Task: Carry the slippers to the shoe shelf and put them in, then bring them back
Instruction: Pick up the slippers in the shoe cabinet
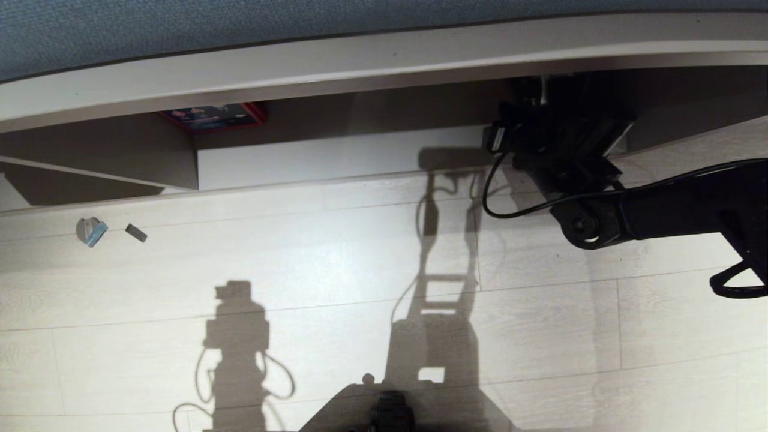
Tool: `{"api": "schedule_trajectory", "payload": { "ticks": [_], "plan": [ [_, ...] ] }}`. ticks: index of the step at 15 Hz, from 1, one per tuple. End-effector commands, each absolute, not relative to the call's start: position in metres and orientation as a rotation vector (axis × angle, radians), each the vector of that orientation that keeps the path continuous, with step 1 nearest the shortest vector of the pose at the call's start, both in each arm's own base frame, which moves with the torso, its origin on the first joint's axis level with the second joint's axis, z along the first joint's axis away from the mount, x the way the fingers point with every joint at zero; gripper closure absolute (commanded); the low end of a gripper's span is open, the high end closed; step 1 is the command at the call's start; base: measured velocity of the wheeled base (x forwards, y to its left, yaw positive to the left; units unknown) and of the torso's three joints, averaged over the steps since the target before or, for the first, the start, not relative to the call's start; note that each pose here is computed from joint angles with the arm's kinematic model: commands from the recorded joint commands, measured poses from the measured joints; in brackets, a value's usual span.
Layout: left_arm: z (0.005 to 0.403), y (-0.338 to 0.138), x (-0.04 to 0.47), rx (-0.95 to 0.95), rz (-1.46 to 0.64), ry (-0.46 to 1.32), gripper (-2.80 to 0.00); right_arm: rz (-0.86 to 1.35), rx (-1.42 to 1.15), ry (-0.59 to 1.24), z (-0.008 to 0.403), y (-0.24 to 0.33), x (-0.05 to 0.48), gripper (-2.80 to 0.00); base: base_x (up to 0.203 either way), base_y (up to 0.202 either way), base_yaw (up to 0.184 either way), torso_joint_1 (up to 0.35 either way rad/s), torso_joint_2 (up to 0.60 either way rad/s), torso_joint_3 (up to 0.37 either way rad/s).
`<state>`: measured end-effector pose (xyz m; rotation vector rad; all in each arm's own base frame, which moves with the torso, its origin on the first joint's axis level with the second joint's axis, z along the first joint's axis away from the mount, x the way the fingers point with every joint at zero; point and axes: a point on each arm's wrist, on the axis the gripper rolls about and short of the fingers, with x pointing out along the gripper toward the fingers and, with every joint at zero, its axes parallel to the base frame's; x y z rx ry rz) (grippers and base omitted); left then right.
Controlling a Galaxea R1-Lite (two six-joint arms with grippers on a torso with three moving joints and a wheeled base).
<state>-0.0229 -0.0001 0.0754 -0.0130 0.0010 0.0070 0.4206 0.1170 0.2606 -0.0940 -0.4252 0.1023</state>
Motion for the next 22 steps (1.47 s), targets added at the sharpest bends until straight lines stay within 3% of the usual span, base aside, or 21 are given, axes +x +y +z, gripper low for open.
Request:
{"api": "schedule_trajectory", "payload": {
  "ticks": [1,6,7,15,22],
  "plan": [
    [0.076,0.000,-0.023,-0.014,0.008,0.001,0.00,0.102,-0.091,-0.473,0.288,0.111,0.389,0.00,0.000,0.000,0.000,0.000,0.00,0.000],
    [0.075,0.000,-0.023,-0.014,0.008,0.003,0.00,0.061,-0.208,-0.414,0.291,0.090,0.342,0.00,0.000,0.000,0.000,0.000,0.00,0.000],
    [0.075,0.000,-0.023,-0.014,0.008,0.003,0.00,0.022,-0.249,-0.394,0.287,0.081,0.342,-2.80,0.000,0.000,0.000,0.000,0.00,0.000],
    [0.076,0.000,-0.023,-0.015,0.008,0.001,0.00,-0.129,-0.338,-0.361,0.285,0.036,0.348,-2.80,0.000,0.000,0.000,0.000,0.00,0.000],
    [0.075,0.000,-0.023,-0.014,0.008,0.003,0.00,-0.067,-0.298,-0.391,0.274,0.006,0.391,-2.80,0.000,0.000,0.000,0.000,0.00,0.000]
  ]
}}
